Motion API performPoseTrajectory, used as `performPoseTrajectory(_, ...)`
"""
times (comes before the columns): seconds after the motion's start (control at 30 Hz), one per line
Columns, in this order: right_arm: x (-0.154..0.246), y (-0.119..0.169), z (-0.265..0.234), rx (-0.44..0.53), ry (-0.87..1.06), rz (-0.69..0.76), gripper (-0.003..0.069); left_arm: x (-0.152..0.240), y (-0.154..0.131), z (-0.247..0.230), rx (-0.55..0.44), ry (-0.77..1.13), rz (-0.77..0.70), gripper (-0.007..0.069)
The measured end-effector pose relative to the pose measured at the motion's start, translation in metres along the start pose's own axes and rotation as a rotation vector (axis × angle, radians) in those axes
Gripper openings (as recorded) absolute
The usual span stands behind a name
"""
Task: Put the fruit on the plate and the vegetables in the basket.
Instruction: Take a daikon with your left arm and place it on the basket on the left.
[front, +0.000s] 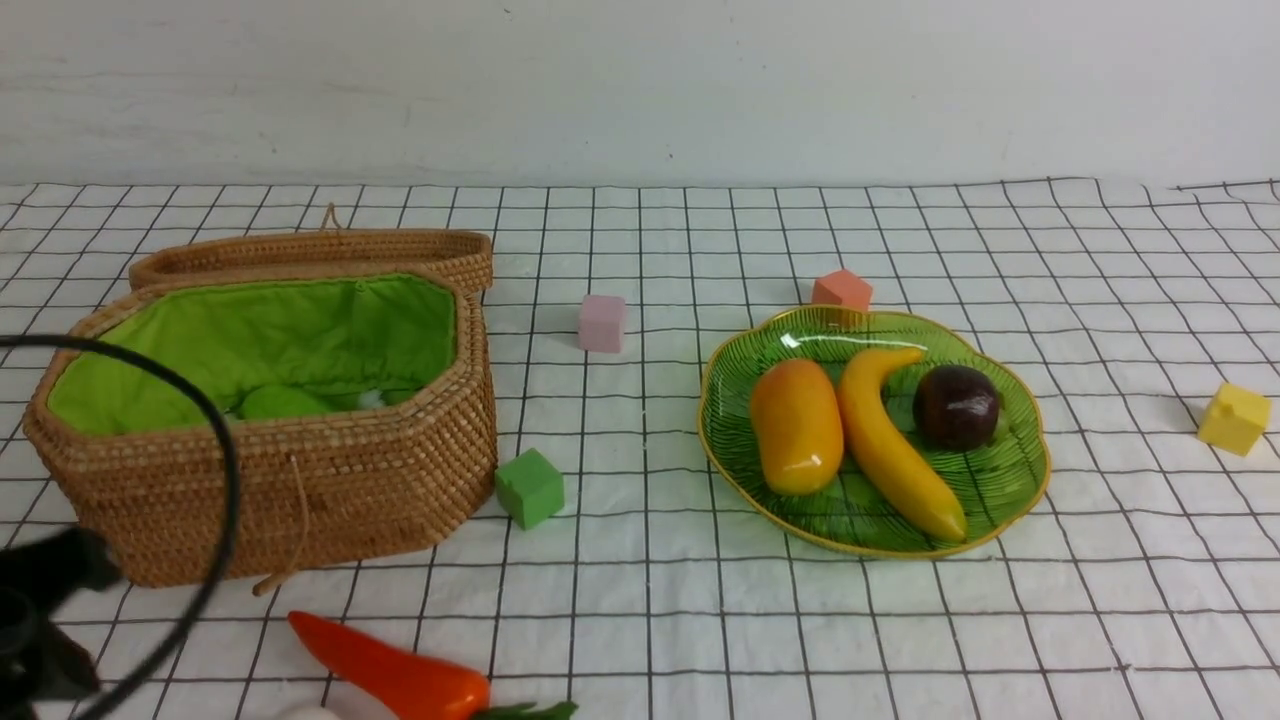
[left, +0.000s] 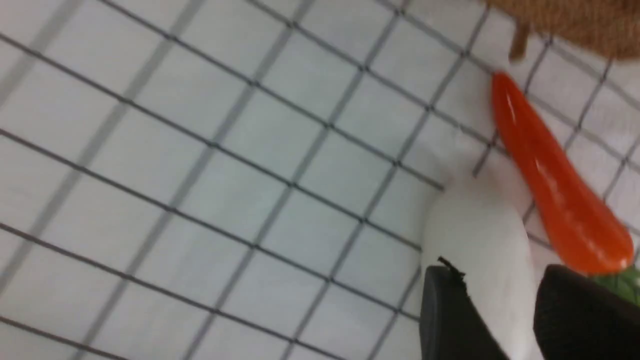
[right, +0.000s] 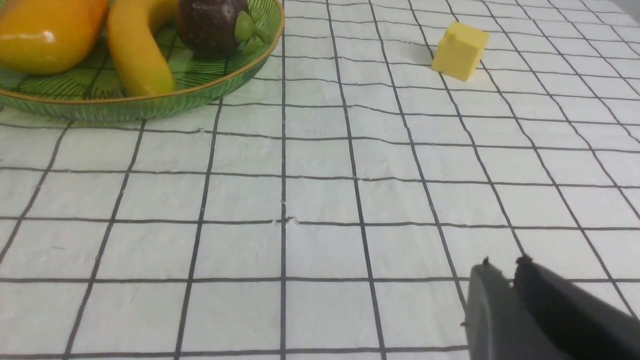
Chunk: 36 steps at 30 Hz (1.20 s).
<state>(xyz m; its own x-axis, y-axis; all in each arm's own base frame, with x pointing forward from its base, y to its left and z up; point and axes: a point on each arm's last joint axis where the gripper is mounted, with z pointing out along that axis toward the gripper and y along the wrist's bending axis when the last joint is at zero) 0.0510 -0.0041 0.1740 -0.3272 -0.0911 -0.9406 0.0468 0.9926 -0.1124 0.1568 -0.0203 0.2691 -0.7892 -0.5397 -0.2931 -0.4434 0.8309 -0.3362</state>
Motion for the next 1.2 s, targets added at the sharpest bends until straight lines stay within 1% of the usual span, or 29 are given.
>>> performPoseTrajectory(0.03, 0.0, 0.0, 0.0, 0.0, 0.0, 0.0, 0.009, 0.003, -0.002, 0.005, 0.01, 0.024, 0.002, 0.0277)
performPoseTrajectory(0.07, 0.0, 0.0, 0.0, 0.0, 0.0, 0.0, 0.009, 0.006, -0.002, 0.008, 0.016, 0.039, 0.005, 0.0277)
performPoseTrajectory(0.1, 0.0, 0.0, 0.0, 0.0, 0.0, 0.0, 0.009, 0.015, -0.006, 0.019, 0.039, 0.073, 0.023, 0.0323)
performPoseTrajectory(0.13, 0.0, 0.0, 0.0, 0.0, 0.0, 0.0, 0.009, 0.017, -0.007, 0.021, 0.042, 0.083, 0.028, 0.0323)
performPoseTrajectory(0.17, 0.0, 0.0, 0.0, 0.0, 0.0, 0.001, 0.0092, 0.025, -0.013, 0.029, 0.066, 0.089, 0.044, 0.038)
performPoseTrajectory(0.23, 0.0, 0.0, 0.0, 0.0, 0.0, 0.001, 0.0095, 0.032, -0.022, 0.035, 0.093, 0.097, 0.06, 0.045)
performPoseTrajectory(0.27, 0.0, 0.0, 0.0, 0.0, 0.0, 0.001, 0.0095, 0.032, -0.022, 0.035, 0.094, 0.094, 0.06, 0.0459)
performPoseTrajectory(0.3, 0.0, 0.0, 0.0, 0.0, 0.0, 0.001, 0.0097, 0.035, -0.03, 0.04, 0.103, 0.097, 0.066, 0.0518)
performPoseTrajectory(0.37, 0.0, 0.0, 0.0, 0.0, 0.0, 0.001, 0.01, 0.04, -0.035, 0.05, 0.069, 0.117, 0.071, 0.0598)
performPoseTrajectory(0.4, 0.0, 0.0, 0.0, 0.0, 0.0, 0.001, 0.0101, 0.042, -0.036, 0.052, 0.057, 0.122, 0.072, 0.0612)
performPoseTrajectory(0.43, 0.0, 0.0, 0.0, 0.0, 0.0, 0.001, 0.0104, 0.043, -0.036, 0.061, -0.003, 0.131, 0.06, 0.065)
performPoseTrajectory(0.47, 0.0, 0.0, 0.0, 0.0, 0.0, 0.001, 0.0104, 0.043, -0.036, 0.064, -0.02, 0.133, 0.054, 0.0655)
performPoseTrajectory(0.5, 0.0, 0.0, 0.0, 0.0, 0.0, 0.001, 0.0107, 0.041, -0.035, 0.076, -0.086, 0.134, 0.03, 0.0668)
performPoseTrajectory(0.53, 0.0, 0.0, 0.0, 0.0, 0.0, 0.001, 0.0108, 0.04, -0.035, 0.082, -0.11, 0.129, 0.027, 0.0669)
performPoseTrajectory(0.63, 0.0, 0.0, 0.0, 0.0, 0.0, 0.001, 0.0111, 0.037, -0.039, 0.098, -0.117, 0.11, 0.032, 0.0658)
performPoseTrajectory(0.7, 0.0, 0.0, 0.0, 0.0, 0.0, 0.001, 0.0113, 0.036, -0.041, 0.11, -0.113, 0.11, 0.03, 0.0632)
performPoseTrajectory(0.87, 0.0, 0.0, 0.0, 0.0, 0.0, 0.001, 0.012, 0.038, -0.041, 0.127, -0.146, 0.134, 0.032, 0.0519)
performPoseTrajectory(0.93, 0.0, 0.0, 0.0, 0.0, 0.0, 0.001, 0.012, 0.038, -0.041, 0.126, -0.145, 0.134, 0.032, 0.052)
performPoseTrajectory(1.07, 0.0, 0.0, 0.0, 0.0, 0.0, 0.001, 0.0126, 0.036, -0.042, 0.109, -0.141, 0.127, 0.026, 0.0521)
performPoseTrajectory(1.17, 0.0, 0.0, 0.0, 0.0, 0.0, 0.002, 0.0131, 0.025, -0.051, 0.073, -0.117, 0.091, 0.035, 0.0521)
performPoseTrajectory(1.2, 0.0, 0.0, 0.0, 0.0, 0.0, 0.002, 0.0133, 0.018, -0.057, 0.053, -0.106, 0.064, 0.054, 0.0521)
